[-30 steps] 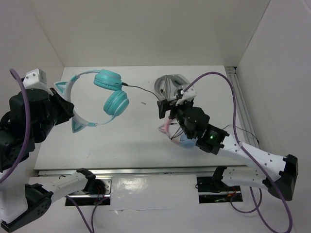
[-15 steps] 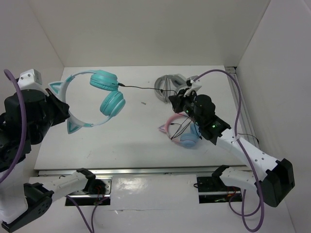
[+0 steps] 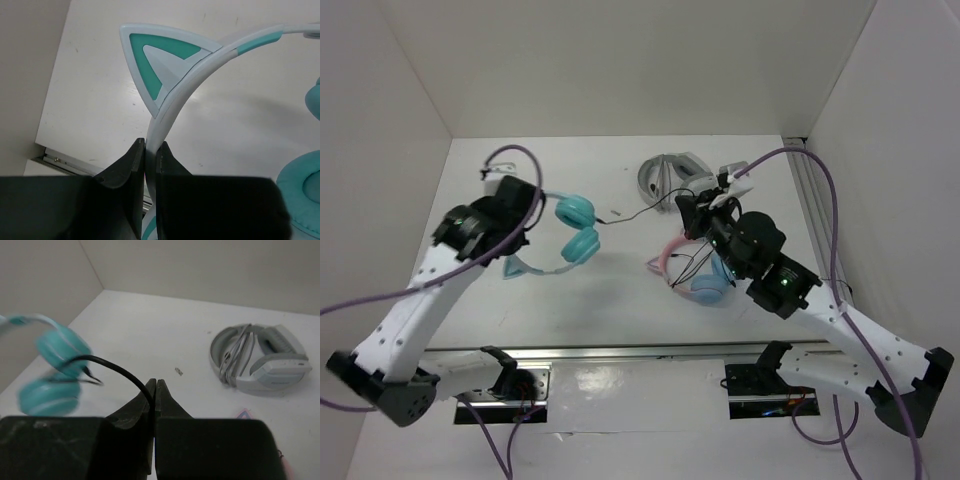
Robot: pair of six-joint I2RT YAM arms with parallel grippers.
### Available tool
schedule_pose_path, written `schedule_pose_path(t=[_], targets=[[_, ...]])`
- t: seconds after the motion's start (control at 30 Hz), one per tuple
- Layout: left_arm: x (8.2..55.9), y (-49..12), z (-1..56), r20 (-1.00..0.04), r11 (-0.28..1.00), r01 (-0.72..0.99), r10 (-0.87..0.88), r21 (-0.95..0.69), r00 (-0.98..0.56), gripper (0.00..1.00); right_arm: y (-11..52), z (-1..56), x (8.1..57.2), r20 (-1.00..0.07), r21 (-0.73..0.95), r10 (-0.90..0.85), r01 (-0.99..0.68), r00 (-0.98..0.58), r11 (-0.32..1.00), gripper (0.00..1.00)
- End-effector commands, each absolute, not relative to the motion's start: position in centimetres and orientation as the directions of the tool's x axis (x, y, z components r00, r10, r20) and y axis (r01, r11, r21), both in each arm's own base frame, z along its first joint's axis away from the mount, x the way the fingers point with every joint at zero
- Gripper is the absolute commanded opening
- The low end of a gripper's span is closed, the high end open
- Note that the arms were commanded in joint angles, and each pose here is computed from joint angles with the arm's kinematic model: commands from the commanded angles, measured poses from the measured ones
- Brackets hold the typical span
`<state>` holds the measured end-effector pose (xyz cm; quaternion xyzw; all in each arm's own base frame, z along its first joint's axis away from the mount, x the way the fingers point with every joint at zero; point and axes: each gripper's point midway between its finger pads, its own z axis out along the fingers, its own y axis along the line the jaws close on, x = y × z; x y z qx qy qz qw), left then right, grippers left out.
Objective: Wrap the headphones
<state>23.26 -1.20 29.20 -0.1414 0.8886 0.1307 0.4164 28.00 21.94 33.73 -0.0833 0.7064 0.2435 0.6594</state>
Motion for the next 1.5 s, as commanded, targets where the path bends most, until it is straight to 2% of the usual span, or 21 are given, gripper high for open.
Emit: schedule_pose_path(t=[0.0, 0.07, 0.13, 0.27, 0.43, 0.5, 0.67, 0.8, 0.93, 1.1, 1.23, 1.47], targets=[[26.8, -5.7, 26.7, -0.779, 0.957, -0.276, -0.105, 0.090, -0.618, 0.00, 19.0, 38.2, 26.9, -0.981, 0.184, 0.196, -0.330, 0.003, 0.926, 0.00], [27.5, -7.8, 24.6, -0.764, 0.973, -0.197, -0.038, 0.117, -0.644, 0.00, 19.0, 38.9, 25.8, -0.984, 0.165, 0.179, -0.322, 0.014, 0.932, 0.00], [27.1, -10.8, 22.9, -0.712, 0.993, -0.018, 0.074, 0.120, -0.698, 0.00, 18.6, 39.2, 25.3, -0.987, 0.146, 0.161, -0.305, 0.024, 0.941, 0.00], [25.2, -16.0, 20.9, -0.663, 0.949, 0.303, 0.279, 0.081, -0.695, 0.00, 18.4, 39.8, 24.7, -0.988, 0.128, 0.148, -0.331, 0.035, 0.935, 0.00], [22.5, -19.9, 19.7, -0.631, 0.874, 0.479, 0.414, 0.076, -0.656, 0.00, 20.4, 39.7, 23.8, -0.993, 0.088, 0.114, -0.447, 0.033, 0.890, 0.00], [22.2, -20.6, 20.4, -0.643, 0.860, 0.506, 0.423, 0.064, -0.638, 0.00, 22.0, 38.4, 23.7, -0.998, 0.048, 0.062, -0.500, 0.010, 0.865, 0.00], [20.2, -22.3, 24.3, -0.720, 0.776, 0.629, 0.415, -0.038, -0.557, 0.00, 22.8, 36.9, 24.6, -1.000, 0.026, 0.021, -0.486, -0.016, 0.874, 0.00], [19.9, -23.0, 26.1, -0.750, 0.738, 0.673, 0.413, -0.056, -0.517, 0.00, 24.2, 35.8, 25.1, -0.999, 0.003, -0.020, -0.493, -0.043, 0.870, 0.00], [20.2, -23.5, 23.9, -0.690, 0.743, 0.669, 0.478, -0.012, -0.543, 0.00, 25.4, 34.7, 25.5, -0.997, -0.002, -0.042, -0.509, -0.069, 0.861, 0.00], [19.7, -24.2, 23.6, -0.677, 0.733, 0.681, 0.498, -0.005, -0.541, 0.00, 25.9, 32.6, 26.4, -0.990, -0.039, -0.099, -0.471, -0.102, 0.881, 0.00], [19.3, -23.9, 25.8, -0.726, 0.728, 0.685, 0.459, -0.024, -0.513, 0.00, 26.2, 31.1, 27.0, -0.983, -0.071, -0.139, -0.440, -0.124, 0.895, 0.00], [16.3, -25.7, 29.2, -0.787, 0.618, 0.781, 0.435, -0.091, -0.437, 0.00, 26.8, 29.0, 27.7, -0.969, -0.116, -0.197, -0.428, -0.150, 0.896, 0.00]])
